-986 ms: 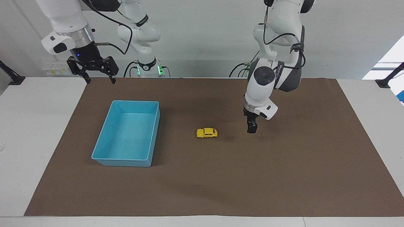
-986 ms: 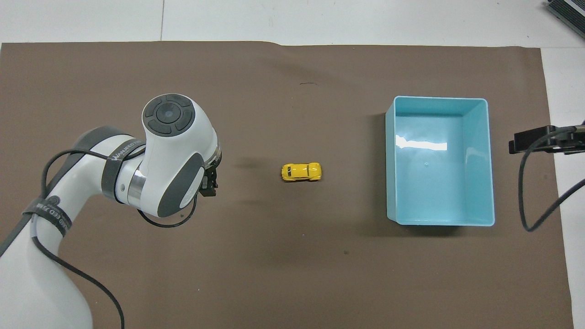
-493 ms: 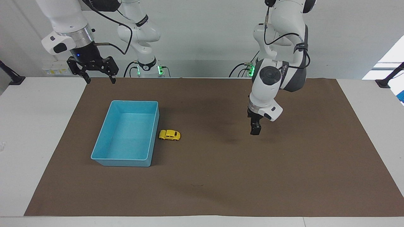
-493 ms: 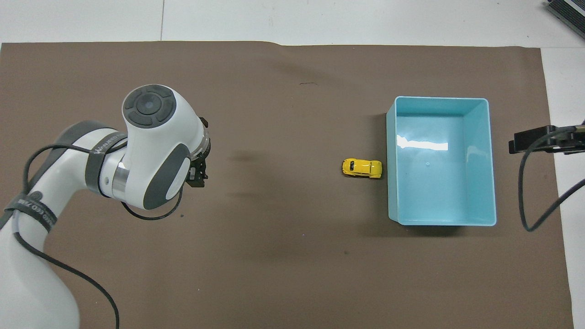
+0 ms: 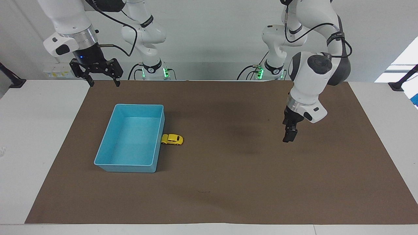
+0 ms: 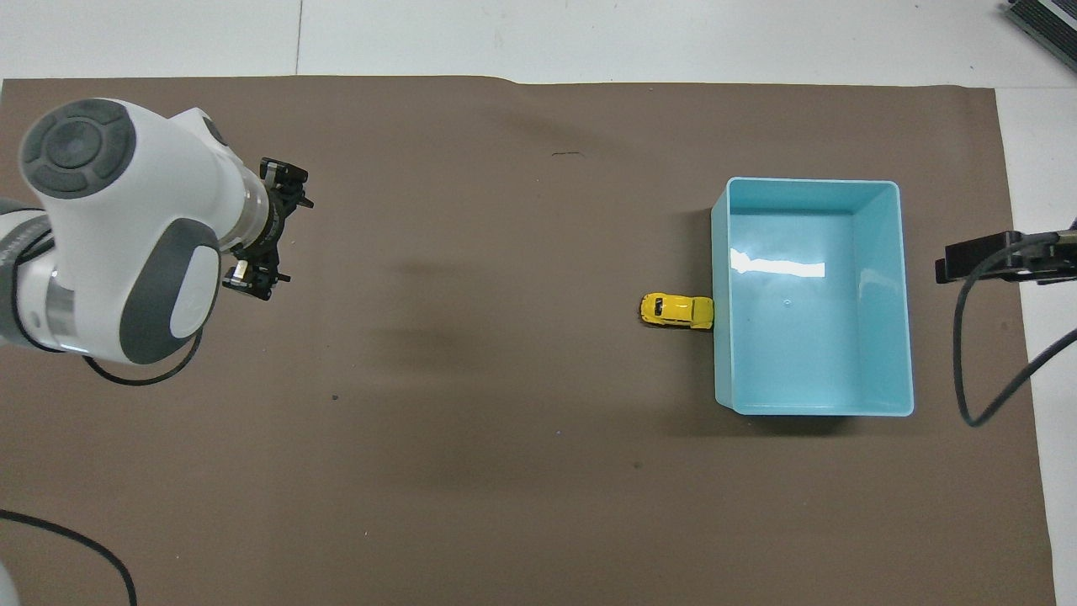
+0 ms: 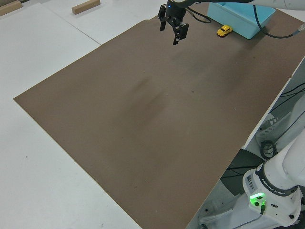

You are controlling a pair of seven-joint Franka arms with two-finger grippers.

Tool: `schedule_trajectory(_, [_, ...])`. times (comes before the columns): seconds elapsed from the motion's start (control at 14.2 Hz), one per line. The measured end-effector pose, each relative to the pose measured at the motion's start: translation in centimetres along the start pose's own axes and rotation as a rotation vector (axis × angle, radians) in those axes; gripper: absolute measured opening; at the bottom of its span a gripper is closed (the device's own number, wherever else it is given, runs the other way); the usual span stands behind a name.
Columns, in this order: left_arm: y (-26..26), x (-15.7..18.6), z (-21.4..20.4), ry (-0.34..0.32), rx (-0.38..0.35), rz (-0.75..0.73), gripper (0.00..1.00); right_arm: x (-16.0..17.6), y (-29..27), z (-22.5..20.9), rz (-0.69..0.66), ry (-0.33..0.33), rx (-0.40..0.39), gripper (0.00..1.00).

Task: Wind up and store yellow beetle car
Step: 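Return the left gripper to rest while the right gripper reaches out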

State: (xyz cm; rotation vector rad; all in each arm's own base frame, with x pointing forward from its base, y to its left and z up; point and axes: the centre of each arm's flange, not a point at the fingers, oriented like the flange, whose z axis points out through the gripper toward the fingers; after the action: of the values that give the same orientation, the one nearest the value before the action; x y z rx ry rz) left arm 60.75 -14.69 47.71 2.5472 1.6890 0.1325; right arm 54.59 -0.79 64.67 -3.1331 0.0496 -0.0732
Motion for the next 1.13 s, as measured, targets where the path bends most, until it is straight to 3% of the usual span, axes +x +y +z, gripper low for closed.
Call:
schedule_trajectory(0.28, [-0.9,3.4,-2.0,0.012,-0.028,0.245,1.0,-0.6,-0.7,0.2,-0.092,-0.042,0.002,1.0])
schedule_trajectory(0.7, [-3.6,8.4,-4.6,0.018,0.002,0.819,1.0,-0.9,-2.7,-0.2,-0.524,-0.035,0.009,1.0])
schedule_trajectory(0.92, [-5.2,8.6,-6.9,-0.009,0.033,1.029,1.0,-0.9,-3.6,-0.3,-0.722,-0.027,0.008,1.0])
schedule_trajectory(1.13, [-6.3,8.2,-9.8,-0.049,0.067,1.138,1.0,-0.9,-4.3,-0.3,-0.867,-0.024,0.009,1.0])
